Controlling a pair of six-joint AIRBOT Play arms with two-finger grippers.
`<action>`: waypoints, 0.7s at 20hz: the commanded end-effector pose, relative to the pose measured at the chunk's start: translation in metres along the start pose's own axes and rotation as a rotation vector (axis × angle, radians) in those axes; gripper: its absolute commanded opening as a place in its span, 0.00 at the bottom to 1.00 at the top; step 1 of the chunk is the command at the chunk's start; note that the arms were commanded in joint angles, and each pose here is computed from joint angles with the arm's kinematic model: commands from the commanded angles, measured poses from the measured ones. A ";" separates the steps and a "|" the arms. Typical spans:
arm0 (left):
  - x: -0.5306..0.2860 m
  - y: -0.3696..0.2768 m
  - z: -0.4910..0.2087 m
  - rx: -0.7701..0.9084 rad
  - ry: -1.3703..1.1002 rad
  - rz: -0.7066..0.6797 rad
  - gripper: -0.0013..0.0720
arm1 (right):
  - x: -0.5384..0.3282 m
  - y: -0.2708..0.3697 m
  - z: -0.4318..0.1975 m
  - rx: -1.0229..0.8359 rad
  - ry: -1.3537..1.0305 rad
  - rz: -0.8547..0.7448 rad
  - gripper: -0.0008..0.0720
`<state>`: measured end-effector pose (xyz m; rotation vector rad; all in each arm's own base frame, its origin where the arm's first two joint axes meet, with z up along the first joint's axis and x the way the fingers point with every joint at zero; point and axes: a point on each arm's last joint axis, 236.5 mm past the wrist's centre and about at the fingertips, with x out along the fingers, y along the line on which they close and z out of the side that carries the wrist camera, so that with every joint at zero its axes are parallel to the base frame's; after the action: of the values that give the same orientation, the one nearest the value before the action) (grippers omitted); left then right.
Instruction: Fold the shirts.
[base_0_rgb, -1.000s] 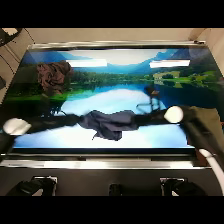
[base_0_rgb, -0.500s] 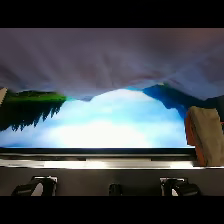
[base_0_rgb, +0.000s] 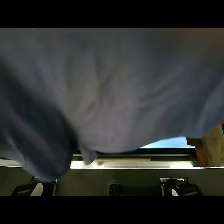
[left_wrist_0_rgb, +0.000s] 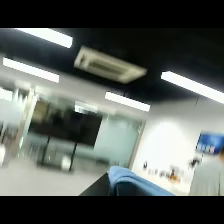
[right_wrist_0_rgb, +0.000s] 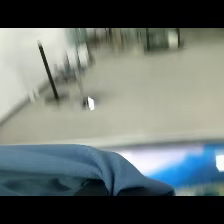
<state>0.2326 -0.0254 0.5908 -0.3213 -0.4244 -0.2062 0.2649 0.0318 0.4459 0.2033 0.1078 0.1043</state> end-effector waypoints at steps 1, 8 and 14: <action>0.039 0.053 -0.120 -0.010 0.396 0.070 0.05 | 0.052 -0.021 -0.142 0.100 0.569 -0.126 0.09; 0.112 0.190 -0.404 -0.253 0.858 0.199 0.05 | 0.253 -0.022 -0.317 0.355 0.725 -0.137 0.09; 0.073 0.195 -0.557 -0.445 1.203 0.196 0.05 | 0.298 -0.010 -0.420 0.583 0.868 -0.138 0.09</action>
<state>0.5558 -0.0212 0.1613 -0.5531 0.6592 -0.2116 0.4989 0.1226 0.0514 0.6080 0.9624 0.0289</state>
